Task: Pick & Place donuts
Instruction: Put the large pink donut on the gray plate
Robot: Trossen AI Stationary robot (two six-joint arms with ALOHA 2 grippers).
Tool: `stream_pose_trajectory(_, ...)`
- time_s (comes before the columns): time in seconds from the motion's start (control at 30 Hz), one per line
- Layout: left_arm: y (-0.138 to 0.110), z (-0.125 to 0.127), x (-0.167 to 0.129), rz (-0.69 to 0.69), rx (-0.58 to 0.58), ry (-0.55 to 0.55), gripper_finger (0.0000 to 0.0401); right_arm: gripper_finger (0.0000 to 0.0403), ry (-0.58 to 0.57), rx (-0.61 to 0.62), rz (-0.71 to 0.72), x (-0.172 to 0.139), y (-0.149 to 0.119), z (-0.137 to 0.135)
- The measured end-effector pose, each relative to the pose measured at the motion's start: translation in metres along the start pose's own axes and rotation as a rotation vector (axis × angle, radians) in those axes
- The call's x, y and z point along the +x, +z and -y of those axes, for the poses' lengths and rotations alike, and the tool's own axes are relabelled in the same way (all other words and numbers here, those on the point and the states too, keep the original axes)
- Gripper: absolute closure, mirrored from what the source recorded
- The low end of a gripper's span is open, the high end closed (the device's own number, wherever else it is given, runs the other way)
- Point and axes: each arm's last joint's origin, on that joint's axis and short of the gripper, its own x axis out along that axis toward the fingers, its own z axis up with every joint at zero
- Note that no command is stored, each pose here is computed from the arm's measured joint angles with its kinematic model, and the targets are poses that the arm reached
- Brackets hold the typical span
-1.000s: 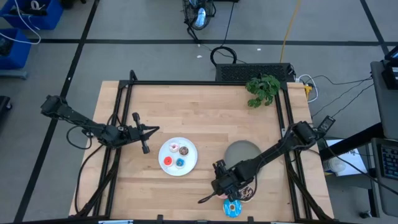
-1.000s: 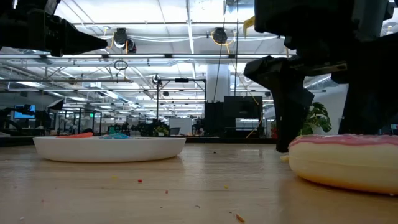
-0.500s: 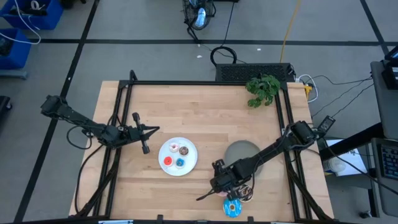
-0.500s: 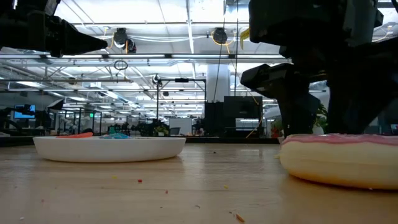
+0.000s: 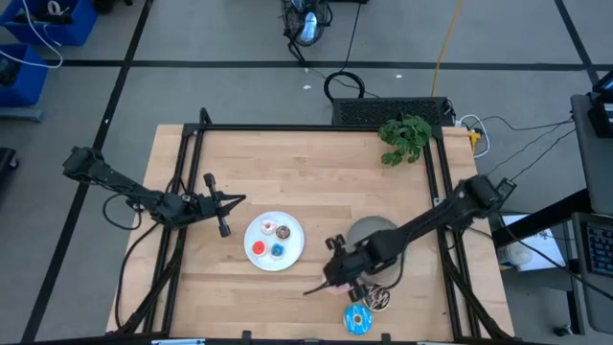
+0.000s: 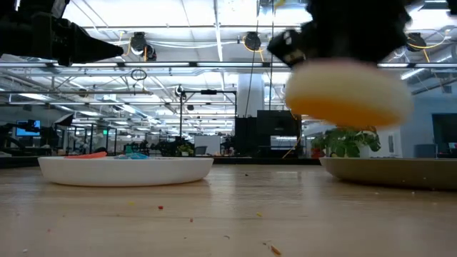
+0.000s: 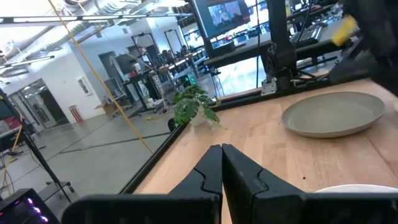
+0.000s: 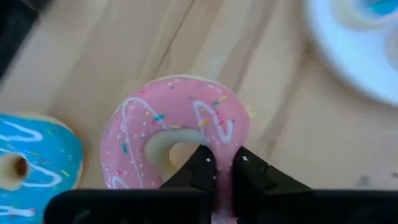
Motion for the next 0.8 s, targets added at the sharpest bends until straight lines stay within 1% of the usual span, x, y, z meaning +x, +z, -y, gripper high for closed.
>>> stream_pose_trajectory(0.1, 0.000, 0.000, 0.000, 0.000, 0.000, 0.000, 0.0384, 0.0379, -0.008, 0.049, 0.056, -0.029, 0.003, 0.007)
stream_pose_trajectory(0.2, 0.000, 0.000, 0.000, 0.001, -0.002, 0.000, 0.0384, 0.0387, -0.021, 0.092, 0.058, -0.060, -0.002, 0.016)
stream_pose_trajectory(0.37, 0.000, 0.000, 0.000, 0.000, -0.003, 0.000, 0.0384, 0.0390, -0.141, 0.181, -0.018, -0.105, -0.024, 0.032)
stream_pose_trajectory(0.43, 0.000, 0.000, 0.000, 0.001, -0.002, 0.000, 0.0384, 0.0389, -0.151, 0.204, -0.042, -0.117, -0.031, 0.036)
stream_pose_trajectory(0.53, 0.000, 0.000, 0.000, 0.001, -0.002, 0.000, 0.0384, 0.0389, -0.148, 0.239, -0.058, -0.126, -0.043, 0.041)
stream_pose_trajectory(0.6, 0.000, 0.000, 0.000, 0.001, -0.002, 0.000, 0.0384, 0.0389, -0.140, 0.273, -0.076, -0.126, -0.052, 0.044)
stream_pose_trajectory(0.8, 0.000, 0.000, 0.000, 0.001, -0.002, 0.000, 0.0384, 0.0389, -0.170, 0.358, -0.190, -0.104, -0.084, 0.054)
